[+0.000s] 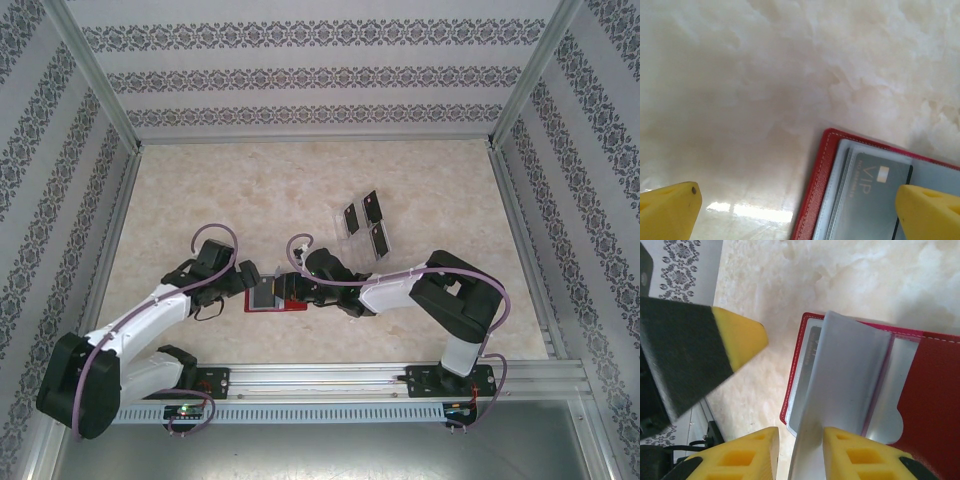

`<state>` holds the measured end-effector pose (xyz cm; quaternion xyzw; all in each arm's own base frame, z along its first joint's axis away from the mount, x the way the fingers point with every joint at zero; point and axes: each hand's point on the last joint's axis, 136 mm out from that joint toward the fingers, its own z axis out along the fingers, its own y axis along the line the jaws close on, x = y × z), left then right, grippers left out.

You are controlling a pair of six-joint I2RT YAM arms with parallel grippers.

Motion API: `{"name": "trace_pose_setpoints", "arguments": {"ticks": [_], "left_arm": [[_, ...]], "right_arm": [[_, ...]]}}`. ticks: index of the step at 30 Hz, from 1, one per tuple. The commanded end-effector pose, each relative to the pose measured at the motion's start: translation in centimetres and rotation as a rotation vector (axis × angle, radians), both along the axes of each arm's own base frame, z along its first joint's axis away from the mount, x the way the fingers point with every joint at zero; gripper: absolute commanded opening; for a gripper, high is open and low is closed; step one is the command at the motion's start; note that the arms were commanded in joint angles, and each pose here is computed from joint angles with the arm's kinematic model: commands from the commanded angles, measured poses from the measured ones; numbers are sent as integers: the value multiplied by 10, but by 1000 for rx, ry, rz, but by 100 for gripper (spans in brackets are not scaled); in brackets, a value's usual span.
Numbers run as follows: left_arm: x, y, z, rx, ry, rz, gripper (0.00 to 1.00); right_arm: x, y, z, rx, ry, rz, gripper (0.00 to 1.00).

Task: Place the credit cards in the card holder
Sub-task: Flip over the card slot in the card holder.

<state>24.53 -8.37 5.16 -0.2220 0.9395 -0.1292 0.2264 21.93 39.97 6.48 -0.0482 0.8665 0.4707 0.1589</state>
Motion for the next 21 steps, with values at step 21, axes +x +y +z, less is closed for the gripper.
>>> {"name": "trace_pose_setpoints", "arguments": {"ticks": [21], "left_arm": [[-2,5,-4,-22,19,14,100]], "right_arm": [[2,15,30,93,-71,13,30]]}}
